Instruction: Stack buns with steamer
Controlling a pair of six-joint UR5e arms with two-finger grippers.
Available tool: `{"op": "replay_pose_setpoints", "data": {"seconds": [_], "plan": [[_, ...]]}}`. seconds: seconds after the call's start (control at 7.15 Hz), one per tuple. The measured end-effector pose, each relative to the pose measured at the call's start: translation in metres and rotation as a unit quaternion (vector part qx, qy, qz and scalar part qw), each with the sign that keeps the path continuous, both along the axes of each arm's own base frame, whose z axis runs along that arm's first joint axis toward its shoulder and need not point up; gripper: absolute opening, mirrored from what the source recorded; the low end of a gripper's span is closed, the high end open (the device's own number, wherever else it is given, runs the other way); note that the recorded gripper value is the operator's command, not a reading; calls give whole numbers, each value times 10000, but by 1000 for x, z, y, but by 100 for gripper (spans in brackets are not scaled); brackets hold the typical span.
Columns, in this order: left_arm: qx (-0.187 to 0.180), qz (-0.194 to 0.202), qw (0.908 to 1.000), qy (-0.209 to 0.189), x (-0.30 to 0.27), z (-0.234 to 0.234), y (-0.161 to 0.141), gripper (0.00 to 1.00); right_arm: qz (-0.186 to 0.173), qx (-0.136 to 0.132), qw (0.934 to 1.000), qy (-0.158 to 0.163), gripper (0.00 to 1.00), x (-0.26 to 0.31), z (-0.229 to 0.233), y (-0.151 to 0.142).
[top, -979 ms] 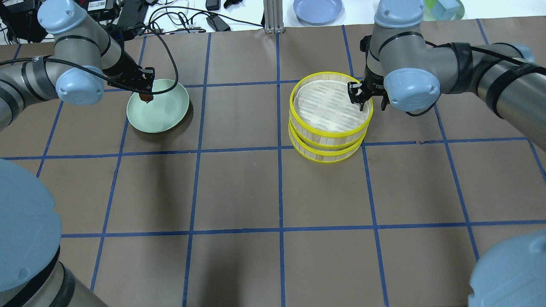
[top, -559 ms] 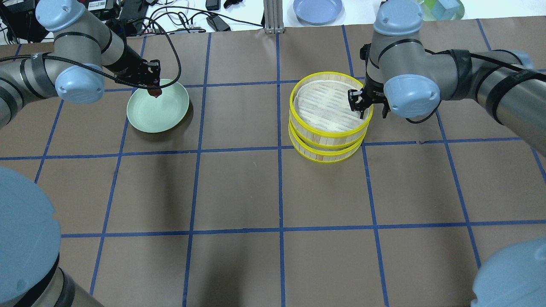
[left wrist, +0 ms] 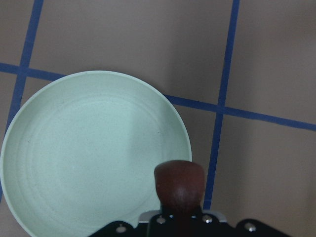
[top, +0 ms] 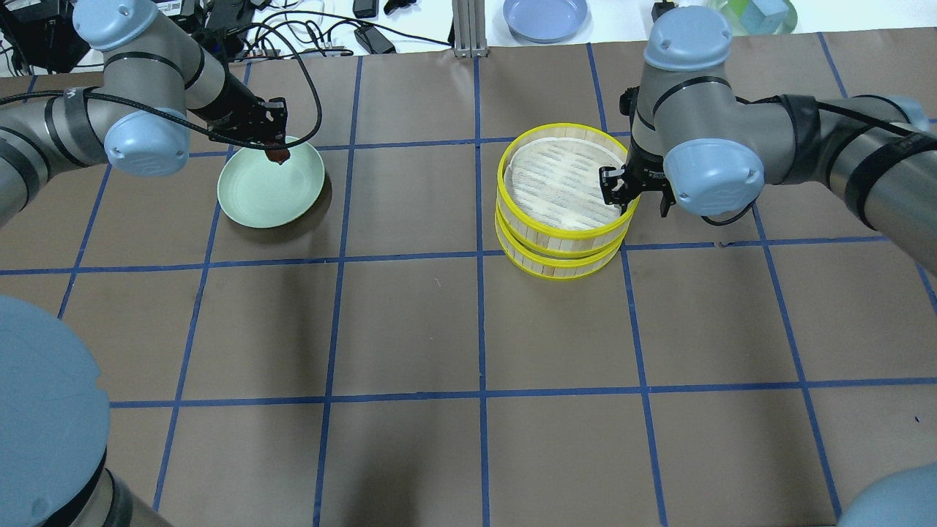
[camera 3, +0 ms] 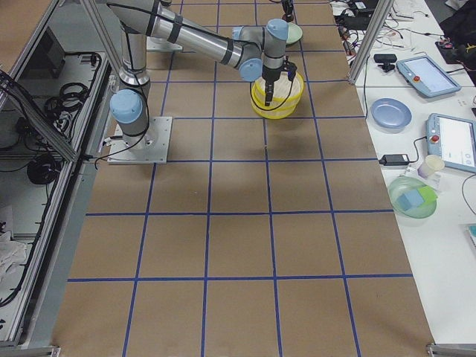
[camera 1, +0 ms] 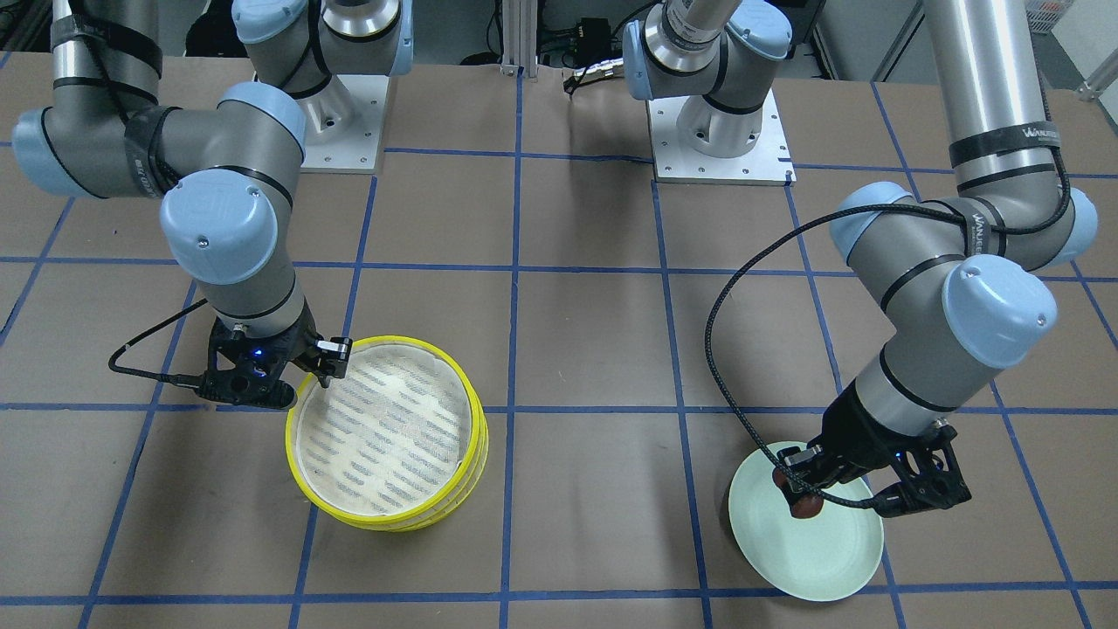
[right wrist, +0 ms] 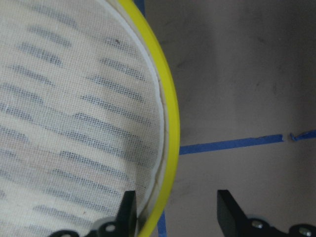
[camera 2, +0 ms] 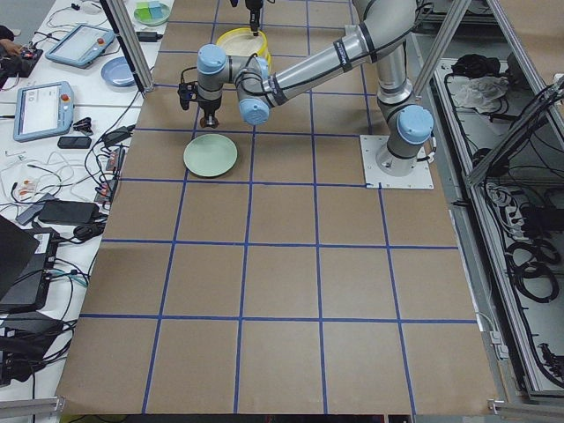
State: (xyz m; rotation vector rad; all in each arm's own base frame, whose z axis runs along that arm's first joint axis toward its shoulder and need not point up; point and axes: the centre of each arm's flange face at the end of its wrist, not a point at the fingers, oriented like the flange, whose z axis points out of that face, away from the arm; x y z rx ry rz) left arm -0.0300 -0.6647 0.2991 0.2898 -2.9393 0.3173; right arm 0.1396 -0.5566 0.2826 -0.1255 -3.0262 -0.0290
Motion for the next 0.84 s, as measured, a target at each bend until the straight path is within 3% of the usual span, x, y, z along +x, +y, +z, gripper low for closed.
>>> {"op": "replay_pose_setpoints", "data": {"seconds": [0.84], "plan": [[-101,-35,9999,-38,-7,13,3,0,256,-51,9997,7,72,27,19,21]]}}
